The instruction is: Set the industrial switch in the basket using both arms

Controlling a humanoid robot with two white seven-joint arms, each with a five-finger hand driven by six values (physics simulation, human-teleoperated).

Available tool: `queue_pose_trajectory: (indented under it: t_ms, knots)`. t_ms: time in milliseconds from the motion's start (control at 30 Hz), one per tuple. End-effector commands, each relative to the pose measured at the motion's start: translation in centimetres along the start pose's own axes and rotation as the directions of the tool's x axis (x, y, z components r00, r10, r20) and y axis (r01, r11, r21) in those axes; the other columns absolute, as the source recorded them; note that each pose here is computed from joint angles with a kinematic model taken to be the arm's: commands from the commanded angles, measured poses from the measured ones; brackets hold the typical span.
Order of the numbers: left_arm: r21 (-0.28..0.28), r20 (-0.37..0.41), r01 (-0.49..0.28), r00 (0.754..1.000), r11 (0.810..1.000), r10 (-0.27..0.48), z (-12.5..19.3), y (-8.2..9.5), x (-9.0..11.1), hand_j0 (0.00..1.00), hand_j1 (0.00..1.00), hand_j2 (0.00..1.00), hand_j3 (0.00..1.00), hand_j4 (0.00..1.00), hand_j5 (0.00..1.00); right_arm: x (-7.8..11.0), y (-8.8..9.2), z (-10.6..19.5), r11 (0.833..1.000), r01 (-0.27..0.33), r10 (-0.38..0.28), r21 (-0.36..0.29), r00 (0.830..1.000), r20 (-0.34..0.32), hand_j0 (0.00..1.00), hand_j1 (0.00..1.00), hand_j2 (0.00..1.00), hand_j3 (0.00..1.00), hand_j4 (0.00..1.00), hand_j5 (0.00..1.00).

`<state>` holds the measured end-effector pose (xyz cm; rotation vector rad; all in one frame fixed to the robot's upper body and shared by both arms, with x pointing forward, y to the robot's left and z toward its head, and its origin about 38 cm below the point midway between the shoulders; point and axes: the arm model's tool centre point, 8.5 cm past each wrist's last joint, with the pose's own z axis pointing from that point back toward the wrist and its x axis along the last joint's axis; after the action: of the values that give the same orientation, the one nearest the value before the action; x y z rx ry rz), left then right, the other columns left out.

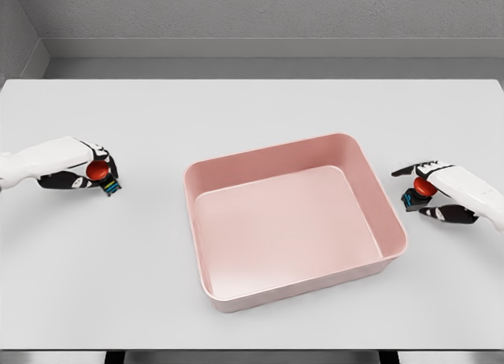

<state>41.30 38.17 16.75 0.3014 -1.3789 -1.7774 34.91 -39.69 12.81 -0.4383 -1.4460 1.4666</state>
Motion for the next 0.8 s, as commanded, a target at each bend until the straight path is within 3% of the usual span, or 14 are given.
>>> queue_pose_trajectory:
  t_ms: [0,133,367,567,767]
  knots:
    - [0.009,0.013,0.002,1.0,1.0,-0.003,-0.1,0.4,0.4,0.5,0.5,0.5,0.5,0.5,0.5,0.1,-0.1,0.0,1.0,0.004,-0.004,-0.006,1.0,0.003,0.53,0.53,0.53,0.53,0.53,0.53]
    - [0.014,0.02,0.008,1.0,1.0,-0.008,0.2,0.8,0.7,0.5,0.5,0.5,0.5,0.5,0.5,0.2,-0.2,0.0,1.0,0.003,-0.003,-0.007,1.0,0.006,0.46,0.46,0.46,0.46,0.46,0.46]
    - [0.034,0.047,0.023,0.999,0.999,-0.025,0.6,1.9,1.6,0.5,0.5,0.5,0.5,0.5,0.5,0.1,-0.3,0.1,1.0,0.004,-0.004,-0.012,1.0,0.007,0.43,0.43,0.43,0.43,0.43,0.43]
    - [0.05,0.072,0.034,0.997,0.998,-0.037,0.7,2.8,2.4,0.5,0.5,0.5,0.5,0.5,0.5,0.2,-0.6,0.1,1.0,0.003,-0.002,-0.016,1.0,0.011,0.43,0.43,0.43,0.43,0.43,0.43]
    - [0.062,0.11,0.045,0.993,0.997,-0.052,0.3,3.3,3.7,0.5,0.5,0.5,0.5,0.5,0.5,0.6,-1.9,-0.6,0.999,-0.017,0.019,-0.044,0.999,0.029,0.43,0.43,0.43,0.43,0.43,0.43]
